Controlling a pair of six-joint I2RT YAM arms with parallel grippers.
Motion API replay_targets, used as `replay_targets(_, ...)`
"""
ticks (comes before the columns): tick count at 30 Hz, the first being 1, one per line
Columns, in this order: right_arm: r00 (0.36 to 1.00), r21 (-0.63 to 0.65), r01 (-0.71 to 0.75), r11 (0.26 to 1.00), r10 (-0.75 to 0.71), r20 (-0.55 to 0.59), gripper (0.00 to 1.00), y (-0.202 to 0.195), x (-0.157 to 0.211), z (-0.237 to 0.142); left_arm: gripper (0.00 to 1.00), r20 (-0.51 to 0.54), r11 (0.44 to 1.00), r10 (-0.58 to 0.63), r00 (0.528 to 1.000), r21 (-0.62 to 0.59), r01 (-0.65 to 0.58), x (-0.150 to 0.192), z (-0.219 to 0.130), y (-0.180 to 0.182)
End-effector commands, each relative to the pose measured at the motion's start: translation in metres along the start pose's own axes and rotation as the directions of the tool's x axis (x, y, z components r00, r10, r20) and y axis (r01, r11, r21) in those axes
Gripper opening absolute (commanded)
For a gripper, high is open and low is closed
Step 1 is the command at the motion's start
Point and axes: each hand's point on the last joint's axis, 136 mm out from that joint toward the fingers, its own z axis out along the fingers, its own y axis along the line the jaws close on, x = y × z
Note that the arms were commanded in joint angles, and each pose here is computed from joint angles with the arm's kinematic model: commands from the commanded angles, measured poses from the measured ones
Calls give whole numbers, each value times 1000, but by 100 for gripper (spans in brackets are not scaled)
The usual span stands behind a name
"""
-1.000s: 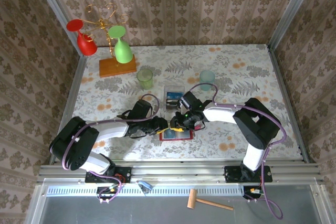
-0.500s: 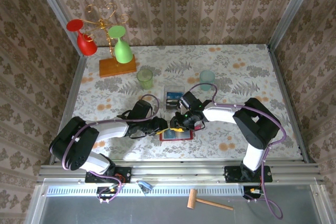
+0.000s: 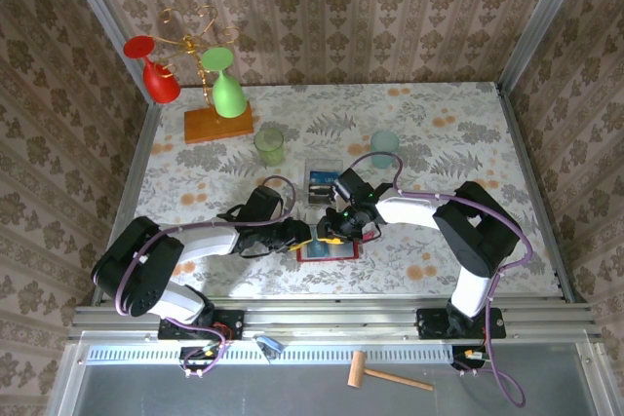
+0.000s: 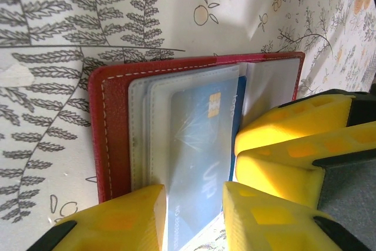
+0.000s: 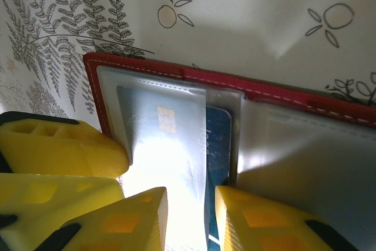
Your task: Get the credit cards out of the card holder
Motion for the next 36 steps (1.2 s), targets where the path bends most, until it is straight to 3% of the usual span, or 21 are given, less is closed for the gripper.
replay_targets(1, 1000, 38, 10, 999, -10, 11, 28, -1, 0, -5, 32, -13, 999, -3, 1000, -38, 2, 7, -1, 14)
replay_targets(23, 999, 25, 27, 999, -27, 31, 28, 7, -3, -14, 32, -4, 1000, 6, 1000, -26, -6, 3, -4, 7)
replay_targets(36, 998, -8, 32, 999, -31, 56, 28, 12, -4, -24, 31, -20, 996, 71, 997, -47, -72, -8, -6, -13)
